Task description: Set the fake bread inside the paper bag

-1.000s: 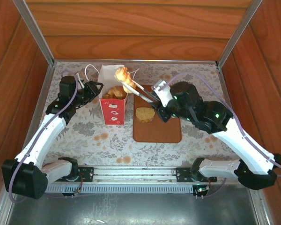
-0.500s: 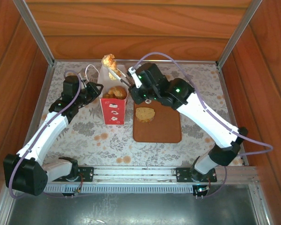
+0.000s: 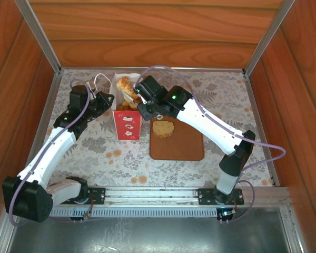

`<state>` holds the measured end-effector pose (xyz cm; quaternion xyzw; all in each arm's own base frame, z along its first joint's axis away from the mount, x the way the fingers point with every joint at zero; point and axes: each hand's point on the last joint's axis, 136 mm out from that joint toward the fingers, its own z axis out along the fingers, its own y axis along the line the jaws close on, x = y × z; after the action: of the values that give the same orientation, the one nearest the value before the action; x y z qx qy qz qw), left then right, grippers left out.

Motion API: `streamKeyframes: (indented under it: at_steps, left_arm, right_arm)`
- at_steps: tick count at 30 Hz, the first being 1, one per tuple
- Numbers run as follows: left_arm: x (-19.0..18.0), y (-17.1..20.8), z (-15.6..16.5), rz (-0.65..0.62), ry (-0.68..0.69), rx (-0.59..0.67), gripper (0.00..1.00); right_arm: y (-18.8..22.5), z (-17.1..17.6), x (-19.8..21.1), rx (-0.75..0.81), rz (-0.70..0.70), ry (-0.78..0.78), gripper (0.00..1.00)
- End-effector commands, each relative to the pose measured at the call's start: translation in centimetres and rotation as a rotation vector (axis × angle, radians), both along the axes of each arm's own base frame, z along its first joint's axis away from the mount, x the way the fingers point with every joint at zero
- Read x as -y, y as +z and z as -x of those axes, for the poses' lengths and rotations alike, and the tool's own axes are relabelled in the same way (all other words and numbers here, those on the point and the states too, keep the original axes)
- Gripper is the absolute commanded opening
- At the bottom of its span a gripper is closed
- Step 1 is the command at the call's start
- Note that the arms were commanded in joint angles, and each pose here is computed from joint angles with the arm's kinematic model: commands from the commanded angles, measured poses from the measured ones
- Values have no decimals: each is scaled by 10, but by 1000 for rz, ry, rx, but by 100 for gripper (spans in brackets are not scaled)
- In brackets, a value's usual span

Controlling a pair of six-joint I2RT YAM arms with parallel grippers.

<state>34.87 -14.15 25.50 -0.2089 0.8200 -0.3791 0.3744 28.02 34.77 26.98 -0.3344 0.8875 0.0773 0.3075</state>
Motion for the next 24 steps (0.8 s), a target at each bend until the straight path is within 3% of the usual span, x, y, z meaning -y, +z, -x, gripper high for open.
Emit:
streamKeyframes:
  at_steps: [1,15,24]
  left_arm:
    - [0,9,2,9,4,25,15]
    - [1,9,2,11,5,22,14]
    - [0,9,3,10,4,24,14]
  right_arm:
    - [16,-1,1,33,-8,-6,45]
    - [33,0,8,58,-12,-10,52]
    - [67,14,6,83,-147,38,52]
